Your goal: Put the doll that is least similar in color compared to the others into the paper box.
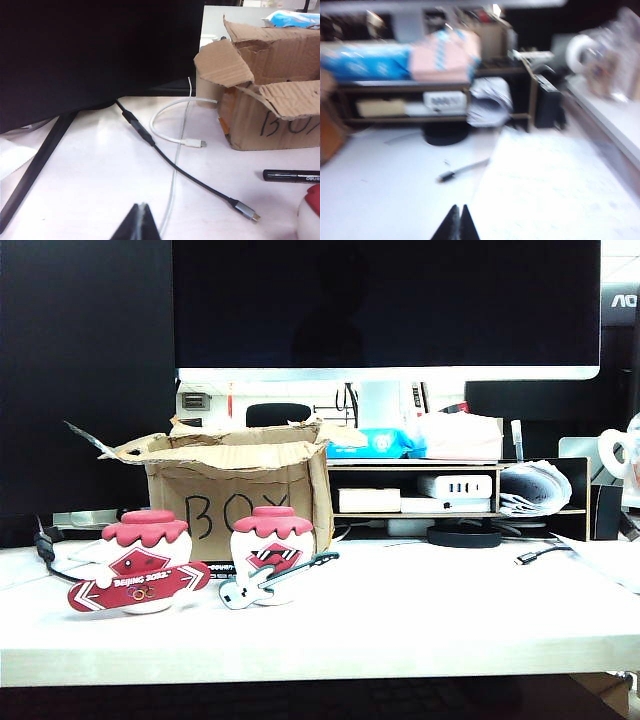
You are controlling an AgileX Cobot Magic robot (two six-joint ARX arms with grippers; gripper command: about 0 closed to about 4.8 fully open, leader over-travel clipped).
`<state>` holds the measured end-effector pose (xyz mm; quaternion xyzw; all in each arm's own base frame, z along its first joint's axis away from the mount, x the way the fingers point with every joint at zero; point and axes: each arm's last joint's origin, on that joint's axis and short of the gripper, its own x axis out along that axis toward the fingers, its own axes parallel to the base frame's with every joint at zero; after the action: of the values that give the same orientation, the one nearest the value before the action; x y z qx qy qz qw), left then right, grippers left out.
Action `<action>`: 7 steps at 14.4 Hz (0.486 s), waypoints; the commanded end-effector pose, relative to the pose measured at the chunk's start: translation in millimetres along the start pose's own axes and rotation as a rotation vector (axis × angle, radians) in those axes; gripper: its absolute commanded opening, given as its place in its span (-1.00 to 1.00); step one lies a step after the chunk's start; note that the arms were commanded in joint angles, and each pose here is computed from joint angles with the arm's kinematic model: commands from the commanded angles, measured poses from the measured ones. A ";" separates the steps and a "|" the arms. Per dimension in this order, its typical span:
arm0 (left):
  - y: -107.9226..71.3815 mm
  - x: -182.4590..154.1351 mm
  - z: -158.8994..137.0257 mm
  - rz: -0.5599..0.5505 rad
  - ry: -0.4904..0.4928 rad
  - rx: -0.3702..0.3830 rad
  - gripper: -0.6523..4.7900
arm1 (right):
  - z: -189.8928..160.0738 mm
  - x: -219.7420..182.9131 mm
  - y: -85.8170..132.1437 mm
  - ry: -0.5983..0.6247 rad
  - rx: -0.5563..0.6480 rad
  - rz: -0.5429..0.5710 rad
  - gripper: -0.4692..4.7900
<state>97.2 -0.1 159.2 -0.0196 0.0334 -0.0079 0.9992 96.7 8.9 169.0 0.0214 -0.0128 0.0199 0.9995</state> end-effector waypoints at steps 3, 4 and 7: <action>0.2 -0.1 0.7 0.002 -0.005 0.001 -0.78 | -0.9 0.2 -3.1 0.001 0.004 -0.060 -0.82; 0.2 -0.1 0.7 0.002 -0.005 0.001 -0.78 | -2.6 0.1 -3.4 0.018 0.002 -0.068 -0.82; 0.2 -0.1 0.7 0.002 -0.005 0.001 -0.78 | -2.5 0.1 -5.4 0.017 -0.002 -0.101 -0.82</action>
<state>97.2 -0.1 159.2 -0.0196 0.0334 -0.0079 0.9992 96.9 4.4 165.3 0.0195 0.0051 -0.0247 0.9995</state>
